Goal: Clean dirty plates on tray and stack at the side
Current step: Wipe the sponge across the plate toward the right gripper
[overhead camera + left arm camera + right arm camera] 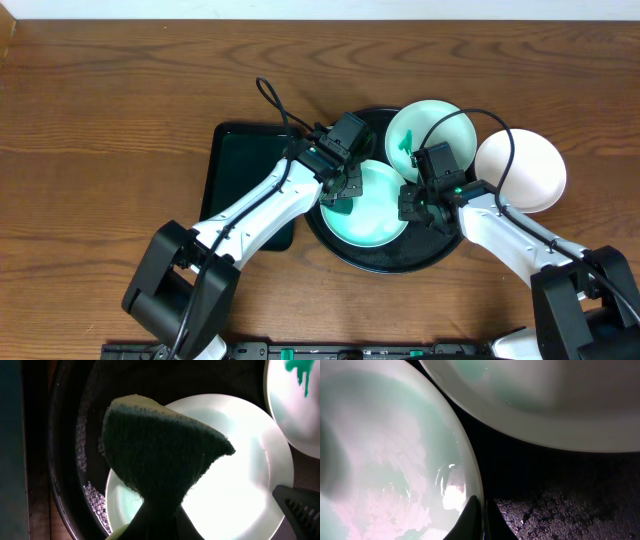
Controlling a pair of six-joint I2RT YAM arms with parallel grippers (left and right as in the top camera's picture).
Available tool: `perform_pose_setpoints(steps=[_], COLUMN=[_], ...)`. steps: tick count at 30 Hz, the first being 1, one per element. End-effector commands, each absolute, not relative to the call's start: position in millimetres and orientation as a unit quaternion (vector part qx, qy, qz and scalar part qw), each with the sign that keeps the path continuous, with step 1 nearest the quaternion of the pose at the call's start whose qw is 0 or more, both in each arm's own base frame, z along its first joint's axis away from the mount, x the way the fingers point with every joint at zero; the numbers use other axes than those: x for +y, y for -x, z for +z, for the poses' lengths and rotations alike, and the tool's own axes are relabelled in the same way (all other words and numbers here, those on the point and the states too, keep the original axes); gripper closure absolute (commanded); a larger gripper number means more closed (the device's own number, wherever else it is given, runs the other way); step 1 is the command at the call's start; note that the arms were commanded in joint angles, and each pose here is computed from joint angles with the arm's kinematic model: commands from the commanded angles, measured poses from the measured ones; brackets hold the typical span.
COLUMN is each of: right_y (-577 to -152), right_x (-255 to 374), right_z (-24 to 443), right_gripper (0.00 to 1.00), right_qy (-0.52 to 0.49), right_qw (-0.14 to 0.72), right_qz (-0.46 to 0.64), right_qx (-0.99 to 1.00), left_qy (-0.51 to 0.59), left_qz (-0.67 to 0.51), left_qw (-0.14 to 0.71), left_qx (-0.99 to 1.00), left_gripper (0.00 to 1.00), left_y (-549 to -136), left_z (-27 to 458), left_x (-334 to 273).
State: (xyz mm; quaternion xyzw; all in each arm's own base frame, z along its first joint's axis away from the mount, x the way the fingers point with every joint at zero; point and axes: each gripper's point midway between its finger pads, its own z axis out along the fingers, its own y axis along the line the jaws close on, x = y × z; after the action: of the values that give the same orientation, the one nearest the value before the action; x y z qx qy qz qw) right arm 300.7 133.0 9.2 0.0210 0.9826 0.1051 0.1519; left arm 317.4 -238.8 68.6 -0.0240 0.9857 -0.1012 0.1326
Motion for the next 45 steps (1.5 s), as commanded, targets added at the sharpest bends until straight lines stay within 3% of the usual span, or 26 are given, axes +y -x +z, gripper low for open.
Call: perform_pose_setpoints(steps=[1, 29, 39, 45], right_y=[-296, -296, -296, -296], right_x=[132, 132, 132, 132], right_z=[4, 4, 4, 4], right_gripper=[0.99, 0.99, 0.99, 0.99], right_qy=[-0.017, -0.017, -0.017, -0.017], right_qw=[0.145, 0.145, 0.145, 0.145], right_qz=[0.101, 0.101, 0.101, 0.101], right_qx=[0.984, 0.984, 0.984, 0.984], left_qy=[0.030, 0.032, 0.004, -0.020], left_qz=[-0.083, -0.029, -0.164, -0.211], left_qw=[0.140, 0.056, -0.070, -0.082], left_qx=[0.986, 0.997, 0.984, 0.974], left_gripper=[0.93, 0.92, 0.93, 0.93], left_y=[-321, -296, -254, -250], left_z=[65, -22, -18, -10], left_x=[-231, -242, -288, -304])
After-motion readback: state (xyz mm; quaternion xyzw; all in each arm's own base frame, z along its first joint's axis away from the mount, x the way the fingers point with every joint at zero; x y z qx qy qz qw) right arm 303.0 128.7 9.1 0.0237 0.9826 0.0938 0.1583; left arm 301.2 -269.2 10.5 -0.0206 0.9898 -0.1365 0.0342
